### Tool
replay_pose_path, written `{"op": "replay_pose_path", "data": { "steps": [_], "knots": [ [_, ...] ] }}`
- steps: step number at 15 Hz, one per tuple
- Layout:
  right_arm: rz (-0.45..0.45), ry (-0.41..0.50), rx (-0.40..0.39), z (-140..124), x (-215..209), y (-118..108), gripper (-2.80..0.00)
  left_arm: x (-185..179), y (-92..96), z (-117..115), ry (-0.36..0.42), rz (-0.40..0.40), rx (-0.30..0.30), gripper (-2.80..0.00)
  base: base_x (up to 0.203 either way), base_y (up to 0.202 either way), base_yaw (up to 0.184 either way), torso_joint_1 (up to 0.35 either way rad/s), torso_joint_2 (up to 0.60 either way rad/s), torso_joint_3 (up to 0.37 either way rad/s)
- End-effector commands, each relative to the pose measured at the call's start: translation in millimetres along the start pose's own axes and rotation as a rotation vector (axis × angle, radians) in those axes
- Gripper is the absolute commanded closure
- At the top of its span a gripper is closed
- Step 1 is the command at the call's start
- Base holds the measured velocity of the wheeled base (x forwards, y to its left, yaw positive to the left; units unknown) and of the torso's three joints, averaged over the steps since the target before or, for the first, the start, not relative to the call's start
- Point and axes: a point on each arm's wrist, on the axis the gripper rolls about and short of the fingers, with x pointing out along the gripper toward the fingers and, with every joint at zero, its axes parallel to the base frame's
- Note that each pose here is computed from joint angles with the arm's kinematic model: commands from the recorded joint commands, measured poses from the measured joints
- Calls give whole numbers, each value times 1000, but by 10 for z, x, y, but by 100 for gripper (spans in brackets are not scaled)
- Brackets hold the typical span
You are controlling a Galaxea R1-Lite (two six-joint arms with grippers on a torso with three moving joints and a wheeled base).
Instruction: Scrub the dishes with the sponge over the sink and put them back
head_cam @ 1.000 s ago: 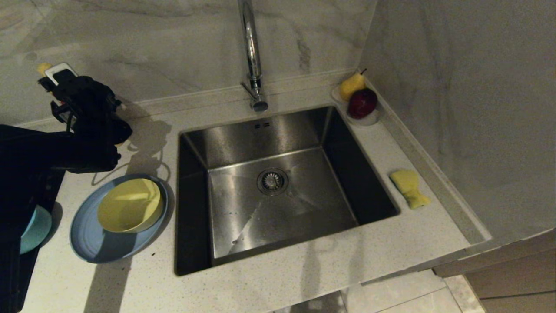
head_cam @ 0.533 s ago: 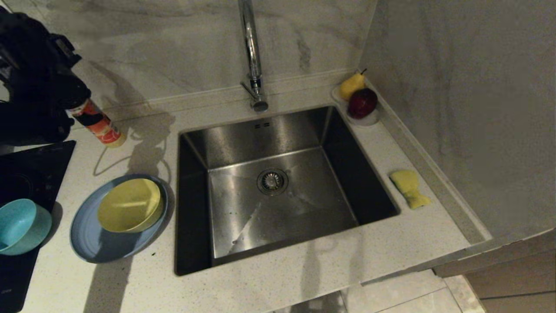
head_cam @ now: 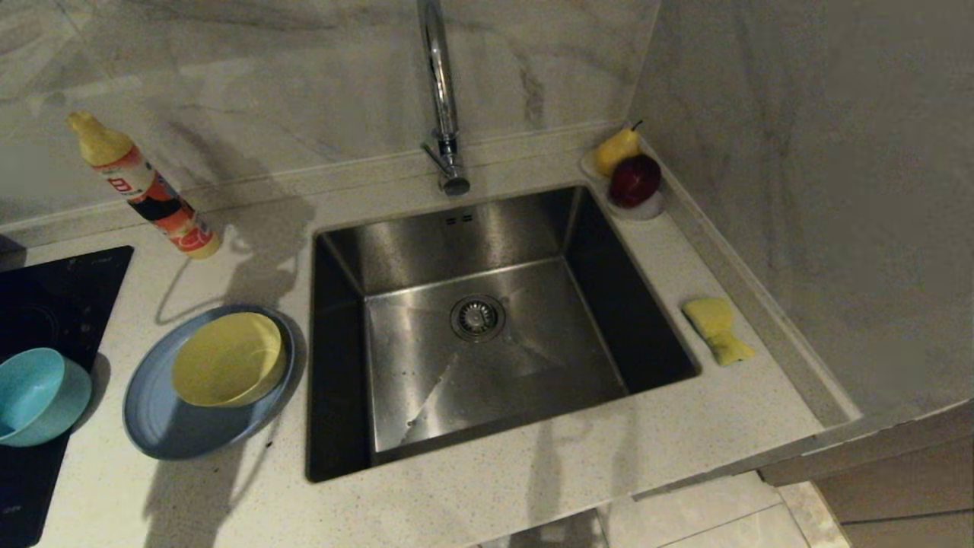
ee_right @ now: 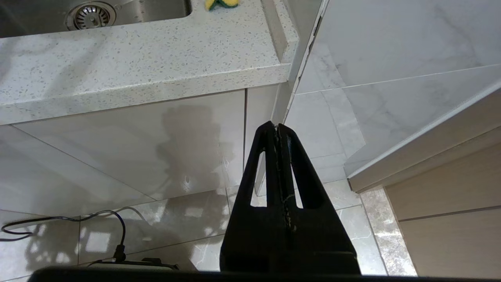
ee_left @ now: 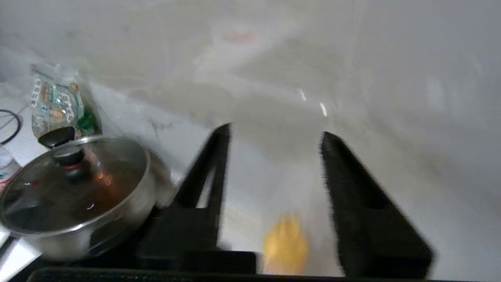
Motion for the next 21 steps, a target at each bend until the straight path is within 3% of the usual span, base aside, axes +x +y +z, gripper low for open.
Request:
{"op": "replay_pose_path", "data": {
  "steps": [1,3,8,10,12,15,17,21],
  "knots": [
    [1,-2,0,-1,-2,0,0,-530,362,245,53,-127,33,0,0,0,0,0,0,0],
    [1,-2,0,-1,-2,0,0,-893,606,146,150,-255,87,0,0,0,0,0,0,0],
    [1,-2,0,-1,-2,0,0,-1768,1195,-129,347,-598,140,0,0,0,0,0,0,0],
    [1,-2,0,-1,-2,0,0,-2028,1368,-365,449,-761,145,0,0,0,0,0,0,0],
    [1,-2,0,-1,-2,0,0,-2142,1423,-515,524,-886,120,0,0,0,0,0,0,0],
    [1,-2,0,-1,-2,0,0,-2034,1259,-654,638,-1050,79,0,0,0,0,0,0,0],
    [1,-2,0,-1,-2,0,0,-1816,1033,-584,668,-1136,52,0,0,0,0,0,0,0],
    [1,-2,0,-1,-2,0,0,-1203,400,-652,776,-1177,5,0,0,0,0,0,0,0]
  ]
}}
